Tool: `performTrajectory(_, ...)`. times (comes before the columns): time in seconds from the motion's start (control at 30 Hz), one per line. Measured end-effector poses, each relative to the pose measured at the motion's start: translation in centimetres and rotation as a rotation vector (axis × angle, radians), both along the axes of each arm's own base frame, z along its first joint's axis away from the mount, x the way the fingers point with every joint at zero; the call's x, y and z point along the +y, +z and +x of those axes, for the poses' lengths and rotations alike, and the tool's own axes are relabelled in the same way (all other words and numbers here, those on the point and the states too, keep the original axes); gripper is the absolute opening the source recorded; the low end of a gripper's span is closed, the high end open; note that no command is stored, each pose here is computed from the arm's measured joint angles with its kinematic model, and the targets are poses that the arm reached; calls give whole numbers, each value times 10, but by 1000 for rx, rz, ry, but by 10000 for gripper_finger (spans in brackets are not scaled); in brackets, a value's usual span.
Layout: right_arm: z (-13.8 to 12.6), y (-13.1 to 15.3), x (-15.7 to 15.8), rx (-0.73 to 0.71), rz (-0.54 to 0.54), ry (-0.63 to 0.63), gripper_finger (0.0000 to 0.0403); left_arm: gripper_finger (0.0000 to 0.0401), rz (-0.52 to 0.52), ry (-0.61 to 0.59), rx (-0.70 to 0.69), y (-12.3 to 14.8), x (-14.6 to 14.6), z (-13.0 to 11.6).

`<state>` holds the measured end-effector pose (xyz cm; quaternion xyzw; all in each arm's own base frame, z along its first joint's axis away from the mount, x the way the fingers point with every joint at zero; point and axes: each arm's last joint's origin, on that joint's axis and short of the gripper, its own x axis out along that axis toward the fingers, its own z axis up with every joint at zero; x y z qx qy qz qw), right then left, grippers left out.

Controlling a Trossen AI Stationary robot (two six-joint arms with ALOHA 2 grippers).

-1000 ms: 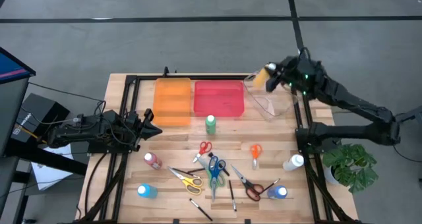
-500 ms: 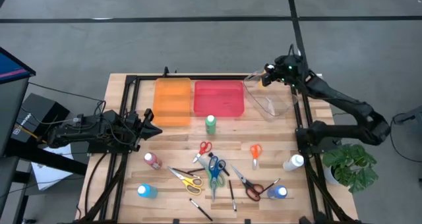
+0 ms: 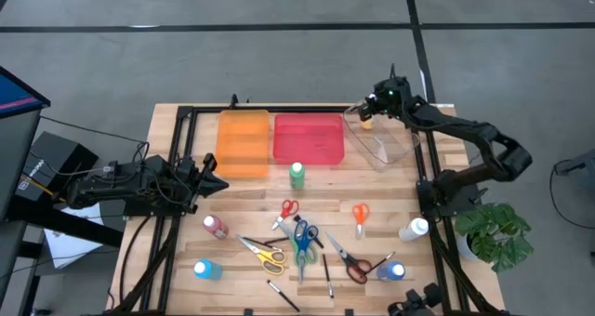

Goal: Pick & Place Paint Supplies
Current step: Put the yellow paint bottle into the transparent bin

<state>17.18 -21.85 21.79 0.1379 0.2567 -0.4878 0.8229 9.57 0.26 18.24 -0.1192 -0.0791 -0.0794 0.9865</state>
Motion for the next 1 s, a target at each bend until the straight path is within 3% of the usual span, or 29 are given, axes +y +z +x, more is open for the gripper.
performTrajectory(0.33,-10,7,5,-10,-49,-4,113,1,0,0,0,0,0,0)
performTrajectory(0.63,-31,-17,31,-83,-138,-1,113,1,0,0,0,0,0,0)
performTrajectory(1.0,-27,-18,24,-86,-143,-8,114,1,0,0,0,0,0,0)
